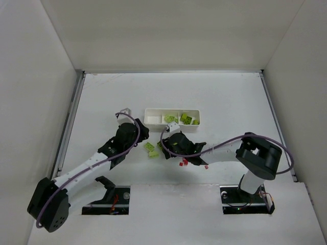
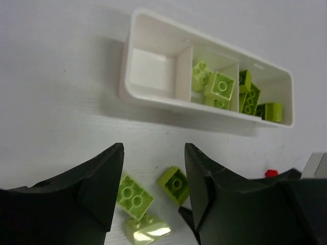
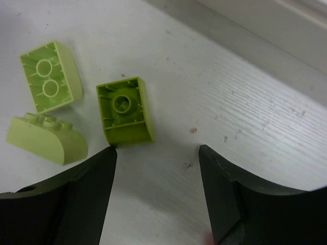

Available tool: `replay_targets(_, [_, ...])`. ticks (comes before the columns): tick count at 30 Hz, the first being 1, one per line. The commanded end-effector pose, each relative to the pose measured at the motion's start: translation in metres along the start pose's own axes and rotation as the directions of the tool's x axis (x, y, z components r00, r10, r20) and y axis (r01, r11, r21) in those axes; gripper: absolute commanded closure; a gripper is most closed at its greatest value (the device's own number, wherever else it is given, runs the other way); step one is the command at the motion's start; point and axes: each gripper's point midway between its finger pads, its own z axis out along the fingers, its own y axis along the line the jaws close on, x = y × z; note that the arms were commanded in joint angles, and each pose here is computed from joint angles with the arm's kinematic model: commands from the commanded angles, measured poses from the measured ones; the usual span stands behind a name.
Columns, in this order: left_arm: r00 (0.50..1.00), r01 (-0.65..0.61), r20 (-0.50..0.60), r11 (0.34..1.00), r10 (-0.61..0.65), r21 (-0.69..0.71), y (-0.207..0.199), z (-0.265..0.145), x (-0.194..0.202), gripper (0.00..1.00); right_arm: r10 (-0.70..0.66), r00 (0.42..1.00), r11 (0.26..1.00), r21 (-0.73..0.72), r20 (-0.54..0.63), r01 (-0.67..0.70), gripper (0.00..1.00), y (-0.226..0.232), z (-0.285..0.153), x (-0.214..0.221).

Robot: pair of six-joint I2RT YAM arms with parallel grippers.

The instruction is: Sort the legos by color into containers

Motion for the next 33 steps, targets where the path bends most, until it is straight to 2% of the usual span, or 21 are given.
replay_targets(1, [0.999, -0.010, -0.038, 0.999, 0.008, -0.046, 0.027, -0.022, 0.022, 0.52, -0.033, 0.999, 0.999, -0.026, 0.022, 0.034, 0.29, 0.015, 0.011, -0.017])
replay_targets(8, [0.994, -0.039, -0.108, 0.998, 0.033, -0.054, 0.048, -0.047, 0.050, 0.51, -0.085, 0.996, 0.996, -0.031, -0.001, 0.085, 0.29, 0.022, 0.012, -0.014])
replay_targets(13, [0.993, -0.050, -0.110, 0.999, 0.047, -0.022, 0.039, -0.053, 0.055, 0.51, -0.071, 0.997, 0.996, -0.045, 0.007, 0.071, 0.30, 0.033, 0.018, -0.020])
replay_targets(19, [0.988, -0.072, -0.136, 0.997, 0.071, -0.003, 0.033, -0.058, 0.066, 0.51, -0.051, 0.998, 0.999, -0.009, 0.024, 0.052, 0.39, 0.036, 0.033, -0.027])
replay_targets(21, [0.986, -0.084, -0.143, 0.996, 0.084, 0.009, 0.031, -0.059, 0.072, 0.51, -0.045, 0.998, 0.999, 0.003, 0.039, 0.045, 0.52, 0.035, 0.036, -0.030])
replay_targets(25, [0.981, -0.105, -0.162, 0.994, 0.107, 0.019, 0.024, -0.060, 0.081, 0.51, -0.040, 0.994, 0.998, 0.042, 0.102, 0.036, 0.64, 0.026, 0.012, -0.049])
replay_targets(31, [0.970, -0.162, -0.177, 0.985, 0.169, 0.056, 0.004, -0.056, 0.090, 0.48, 0.005, 0.974, 0.999, 0.030, 0.228, -0.012, 0.65, 0.013, -0.041, -0.091])
replay_targets(33, [0.961, -0.203, -0.181, 0.978, 0.210, 0.056, 0.001, -0.054, 0.096, 0.45, 0.035, 0.958, 0.996, 0.071, 0.286, -0.058, 0.65, -0.018, -0.054, -0.113])
